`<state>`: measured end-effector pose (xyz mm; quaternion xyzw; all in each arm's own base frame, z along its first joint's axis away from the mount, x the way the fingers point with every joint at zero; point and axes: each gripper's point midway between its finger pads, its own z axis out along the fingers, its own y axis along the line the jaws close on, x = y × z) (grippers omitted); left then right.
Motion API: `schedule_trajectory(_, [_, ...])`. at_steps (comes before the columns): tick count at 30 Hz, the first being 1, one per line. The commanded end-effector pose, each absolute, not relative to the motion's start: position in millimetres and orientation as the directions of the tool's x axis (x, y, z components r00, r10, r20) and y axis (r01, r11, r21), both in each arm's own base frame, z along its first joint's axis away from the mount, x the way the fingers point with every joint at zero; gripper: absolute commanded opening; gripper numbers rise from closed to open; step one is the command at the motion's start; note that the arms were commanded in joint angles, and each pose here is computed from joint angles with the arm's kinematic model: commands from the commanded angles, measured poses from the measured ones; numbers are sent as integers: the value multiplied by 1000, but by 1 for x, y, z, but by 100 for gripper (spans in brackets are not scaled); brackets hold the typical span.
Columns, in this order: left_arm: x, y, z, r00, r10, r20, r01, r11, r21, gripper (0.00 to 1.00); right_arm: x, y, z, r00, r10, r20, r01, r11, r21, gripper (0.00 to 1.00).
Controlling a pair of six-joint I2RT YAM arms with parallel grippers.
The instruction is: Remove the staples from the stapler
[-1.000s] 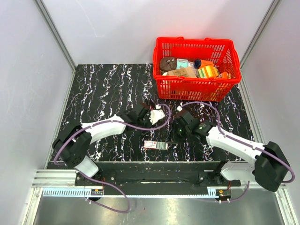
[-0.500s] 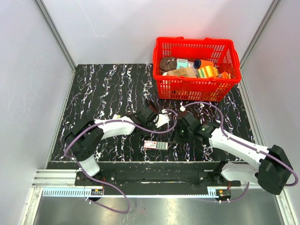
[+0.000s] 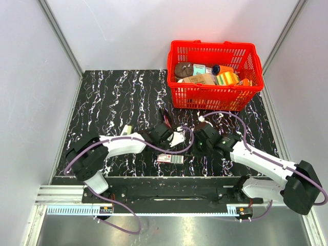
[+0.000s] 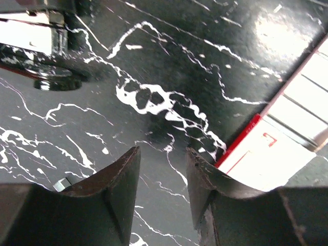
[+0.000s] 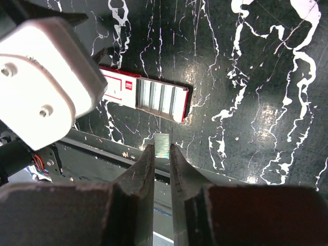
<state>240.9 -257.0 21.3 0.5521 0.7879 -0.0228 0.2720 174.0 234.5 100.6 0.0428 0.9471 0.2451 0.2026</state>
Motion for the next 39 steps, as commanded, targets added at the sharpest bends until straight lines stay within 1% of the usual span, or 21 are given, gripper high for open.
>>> schedule_trajectory(1, [224, -252, 27, -253, 854, -455, 896, 385, 223, 45, 178, 233, 99, -906, 186, -381, -12, 888, 460, 0])
schedule_trajectory(5, [216, -254, 29, -256, 847, -465, 906, 378, 190, 44, 178, 237, 94, -916, 174, -360, -8, 892, 453, 0])
schedule_trajectory(12, [201, -260, 39, -246, 832, -498, 930, 348, 121, 42, 182, 242, 90, -921, 157, -356, -17, 898, 439, 0])
schedule_trajectory(25, [185, -258, 47, -246, 827, -505, 946, 318, 60, 41, 188, 263, 84, -932, 91, -352, -66, 910, 410, 0])
schedule_trajectory(29, [199, -259, 58, -246, 810, -532, 932, 349, 101, 41, 187, 267, 85, -929, 88, -359, -71, 910, 408, 0])
schedule_trajectory(32, [226, -257, 72, -280, 774, -567, 895, 425, 138, 40, 186, 266, 87, -925, 100, -367, -67, 907, 416, 0])
schedule_trajectory(35, [252, -250, 76, -287, 784, -550, 850, 473, 232, 39, 184, 264, 86, -924, 109, -366, -60, 905, 422, 0])
schedule_trajectory(39, [249, -253, 62, -295, 800, -522, 863, 458, 213, 40, 179, 260, 90, -921, 126, -368, -53, 897, 440, 0])
